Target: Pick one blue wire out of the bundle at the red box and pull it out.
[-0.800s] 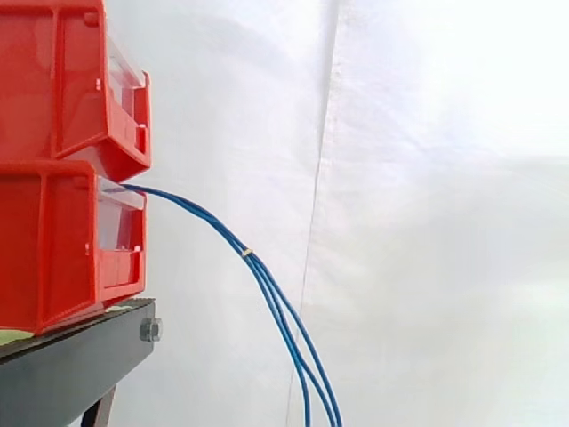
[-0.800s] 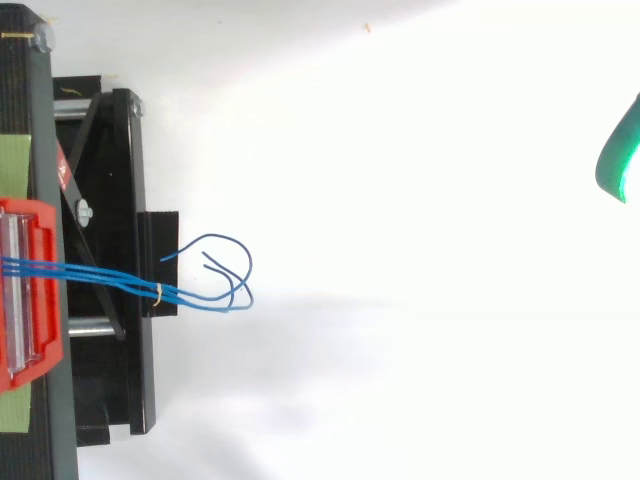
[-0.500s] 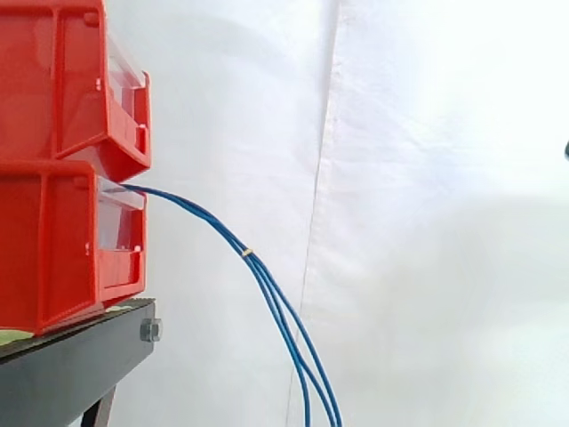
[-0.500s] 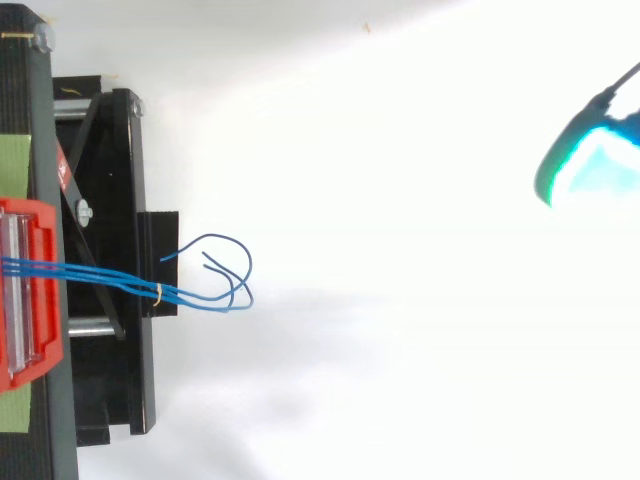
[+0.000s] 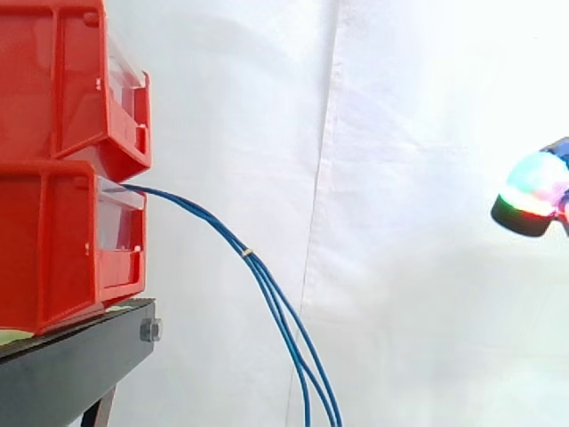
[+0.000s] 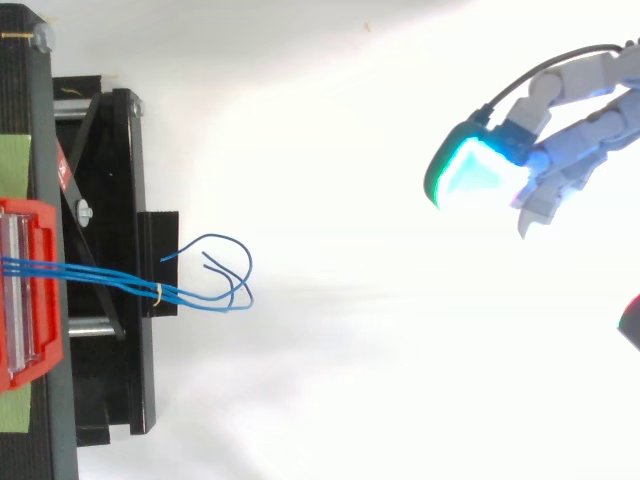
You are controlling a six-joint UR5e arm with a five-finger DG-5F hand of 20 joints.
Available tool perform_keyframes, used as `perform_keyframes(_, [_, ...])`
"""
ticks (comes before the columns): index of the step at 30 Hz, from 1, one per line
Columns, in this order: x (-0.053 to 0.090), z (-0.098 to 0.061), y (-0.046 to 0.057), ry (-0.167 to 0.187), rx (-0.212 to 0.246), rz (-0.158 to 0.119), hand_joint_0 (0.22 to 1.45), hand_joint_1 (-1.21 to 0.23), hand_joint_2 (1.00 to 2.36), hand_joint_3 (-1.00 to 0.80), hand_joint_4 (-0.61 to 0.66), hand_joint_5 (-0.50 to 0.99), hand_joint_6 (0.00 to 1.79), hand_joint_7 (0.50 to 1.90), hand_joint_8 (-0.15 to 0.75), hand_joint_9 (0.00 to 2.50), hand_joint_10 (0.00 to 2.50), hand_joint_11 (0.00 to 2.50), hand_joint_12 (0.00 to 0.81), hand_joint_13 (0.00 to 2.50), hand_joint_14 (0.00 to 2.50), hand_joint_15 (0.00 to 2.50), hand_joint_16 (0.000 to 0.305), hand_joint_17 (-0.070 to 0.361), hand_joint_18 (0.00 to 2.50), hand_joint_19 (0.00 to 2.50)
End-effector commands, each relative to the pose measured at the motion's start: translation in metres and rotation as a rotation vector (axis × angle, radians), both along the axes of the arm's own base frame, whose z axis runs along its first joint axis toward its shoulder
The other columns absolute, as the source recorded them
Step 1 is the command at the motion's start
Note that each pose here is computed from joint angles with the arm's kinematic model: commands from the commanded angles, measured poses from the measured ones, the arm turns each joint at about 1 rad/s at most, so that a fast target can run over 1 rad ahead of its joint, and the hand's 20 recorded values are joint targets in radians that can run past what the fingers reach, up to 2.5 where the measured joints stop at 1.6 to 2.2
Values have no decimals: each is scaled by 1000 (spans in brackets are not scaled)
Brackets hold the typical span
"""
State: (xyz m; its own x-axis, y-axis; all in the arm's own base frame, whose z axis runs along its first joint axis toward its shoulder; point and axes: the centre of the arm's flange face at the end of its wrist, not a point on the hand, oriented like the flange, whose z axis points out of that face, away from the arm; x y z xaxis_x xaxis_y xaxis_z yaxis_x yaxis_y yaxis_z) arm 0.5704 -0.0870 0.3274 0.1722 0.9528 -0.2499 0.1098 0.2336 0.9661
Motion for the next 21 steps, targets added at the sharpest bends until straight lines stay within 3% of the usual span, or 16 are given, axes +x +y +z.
perform_keyframes(1, [9, -9, 3, -22, 1, -9, 527, -705, 1000, -500, 325, -163, 502, 883, 361, 665, 12, 503, 456, 831, 15, 584, 68, 152, 746, 628])
perform_keyframes(4, [11, -9, 5, -37, -4, -20, 528, -709, 1000, -500, 333, -160, 503, 894, 363, 666, 12, 498, 457, 832, 18, 583, 68, 152, 746, 627])
perform_keyframes(7, [14, -18, 5, -19, -37, -61, 529, -708, 1000, -500, 340, -156, 503, 910, 361, 667, 12, 503, 457, 832, 18, 580, 67, 152, 745, 627])
perform_keyframes(12, [17, -26, 7, -14, -45, -74, 530, -709, 1000, -500, 344, -152, 503, 927, 363, 673, 12, 505, 455, 834, 17, 585, 67, 151, 744, 626])
perform_keyframes(17, [40, -57, 11, -33, -43, -87, 529, -719, 1000, -500, 352, -146, 503, 939, 364, 674, 14, 502, 460, 749, 15, 537, 68, 152, 707, 600])
perform_keyframes(21, [63, -64, 14, -42, -41, -89, 528, -726, 1000, -500, 364, -140, 503, 932, 361, 672, 12, 503, 465, 692, 13, 490, 68, 153, 664, 579])
